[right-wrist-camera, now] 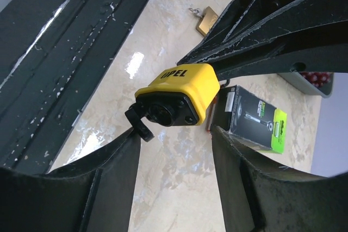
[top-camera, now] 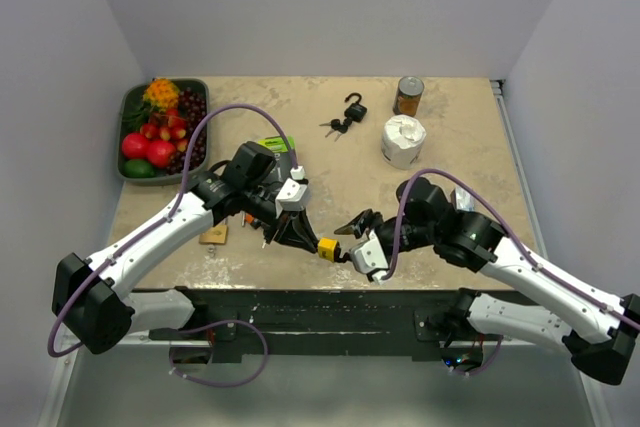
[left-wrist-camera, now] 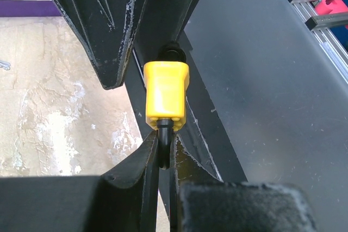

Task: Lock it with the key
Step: Place the lock at the center of the board.

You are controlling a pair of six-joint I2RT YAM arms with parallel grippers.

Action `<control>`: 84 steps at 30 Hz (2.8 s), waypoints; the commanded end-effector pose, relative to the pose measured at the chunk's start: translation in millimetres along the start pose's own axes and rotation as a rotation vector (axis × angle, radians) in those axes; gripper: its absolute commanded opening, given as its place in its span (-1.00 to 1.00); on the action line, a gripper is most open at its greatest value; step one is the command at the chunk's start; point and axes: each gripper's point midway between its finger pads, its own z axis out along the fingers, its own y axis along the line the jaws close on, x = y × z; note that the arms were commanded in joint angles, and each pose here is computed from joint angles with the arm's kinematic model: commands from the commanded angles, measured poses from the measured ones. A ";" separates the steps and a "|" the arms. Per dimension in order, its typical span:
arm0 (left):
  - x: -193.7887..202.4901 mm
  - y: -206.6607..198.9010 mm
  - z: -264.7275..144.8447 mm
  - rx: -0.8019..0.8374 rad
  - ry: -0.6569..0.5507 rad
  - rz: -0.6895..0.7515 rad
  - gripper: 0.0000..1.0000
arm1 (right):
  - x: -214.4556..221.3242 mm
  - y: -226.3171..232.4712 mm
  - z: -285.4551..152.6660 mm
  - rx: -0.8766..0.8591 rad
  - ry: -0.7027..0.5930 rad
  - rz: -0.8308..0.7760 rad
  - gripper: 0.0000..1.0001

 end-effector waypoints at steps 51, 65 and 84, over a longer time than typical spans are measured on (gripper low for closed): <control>-18.4 -12.3 14.7 0.082 -0.025 0.093 -1.00 | -17.2 -24.1 16.4 0.006 -0.082 0.025 -0.28; -20.6 -20.7 20.7 0.119 -0.038 0.063 -1.00 | -23.1 -53.6 19.2 0.161 -0.131 -0.061 -0.49; 17.1 51.8 -14.9 -0.210 -0.023 -0.588 -1.00 | 40.4 -44.3 -44.2 0.325 0.268 0.380 0.91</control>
